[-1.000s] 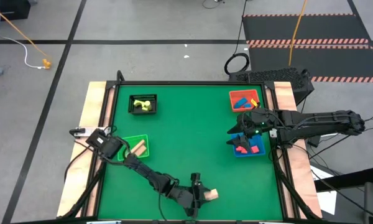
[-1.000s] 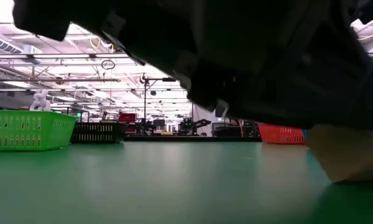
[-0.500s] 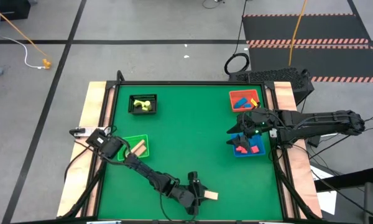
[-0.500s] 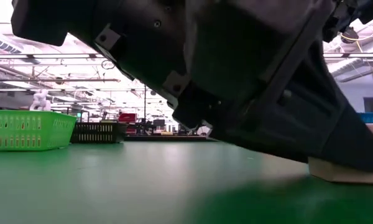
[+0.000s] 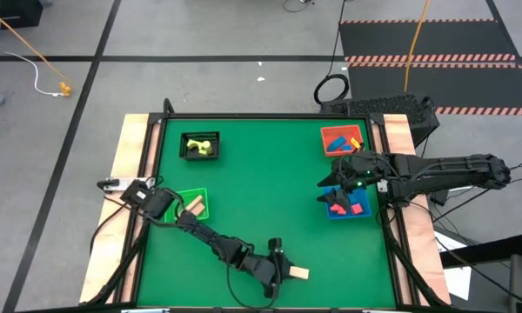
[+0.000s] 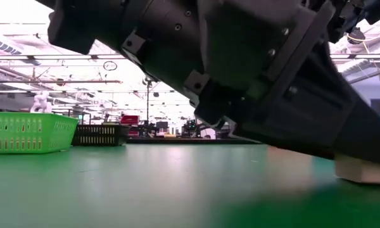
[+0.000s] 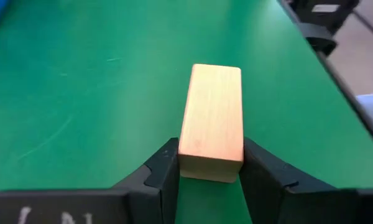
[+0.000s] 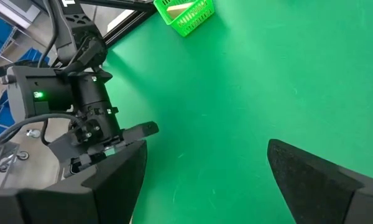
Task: Sort & place blocks by color
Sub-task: Put the light brown block into the green bin
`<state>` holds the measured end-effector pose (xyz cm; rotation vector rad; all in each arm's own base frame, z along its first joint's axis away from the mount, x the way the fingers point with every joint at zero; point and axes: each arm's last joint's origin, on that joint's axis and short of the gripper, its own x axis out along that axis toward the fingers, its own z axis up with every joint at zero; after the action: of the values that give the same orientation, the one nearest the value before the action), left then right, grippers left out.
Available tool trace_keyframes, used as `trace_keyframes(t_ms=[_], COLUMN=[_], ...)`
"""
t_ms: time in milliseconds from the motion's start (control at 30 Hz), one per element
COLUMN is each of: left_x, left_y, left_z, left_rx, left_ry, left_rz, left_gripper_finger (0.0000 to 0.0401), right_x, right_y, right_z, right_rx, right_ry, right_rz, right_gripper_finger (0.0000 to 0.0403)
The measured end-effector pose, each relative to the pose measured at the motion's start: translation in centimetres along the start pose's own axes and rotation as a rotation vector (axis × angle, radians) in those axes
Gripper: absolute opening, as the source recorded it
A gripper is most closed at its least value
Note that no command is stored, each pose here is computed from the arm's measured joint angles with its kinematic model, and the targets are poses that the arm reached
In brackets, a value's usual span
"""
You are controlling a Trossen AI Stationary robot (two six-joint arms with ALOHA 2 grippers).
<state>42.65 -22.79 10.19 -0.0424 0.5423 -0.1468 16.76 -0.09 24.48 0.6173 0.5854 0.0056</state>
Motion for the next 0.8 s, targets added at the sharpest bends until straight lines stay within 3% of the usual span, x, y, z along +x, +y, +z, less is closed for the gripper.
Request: trace_keyframes(t_ms=[367, 567, 800], left_x=[-0.4, -2.2, -5.6], left_y=[1.0, 2.5, 3.5], left_z=[2.3, 4.2, 6.8], left_rx=[0.02, 0.009, -0.095], left_ry=[-0.112, -0.053, 0.022], left_rz=[-0.008, 0.083, 0.143], left_gripper_finger=[0.0131, 0.0131, 0.0131], right_x=[0.0, 0.0, 0.0], right_y=[0.0, 0.0, 0.1], right_z=[0.0, 0.0, 0.2], right_rx=[0.0, -0.002, -0.004], right_ry=[0.0, 0.0, -0.021], right_rz=[0.0, 0.0, 0.006], right_gripper_finger=[0.0325, 0.0325, 0.0325])
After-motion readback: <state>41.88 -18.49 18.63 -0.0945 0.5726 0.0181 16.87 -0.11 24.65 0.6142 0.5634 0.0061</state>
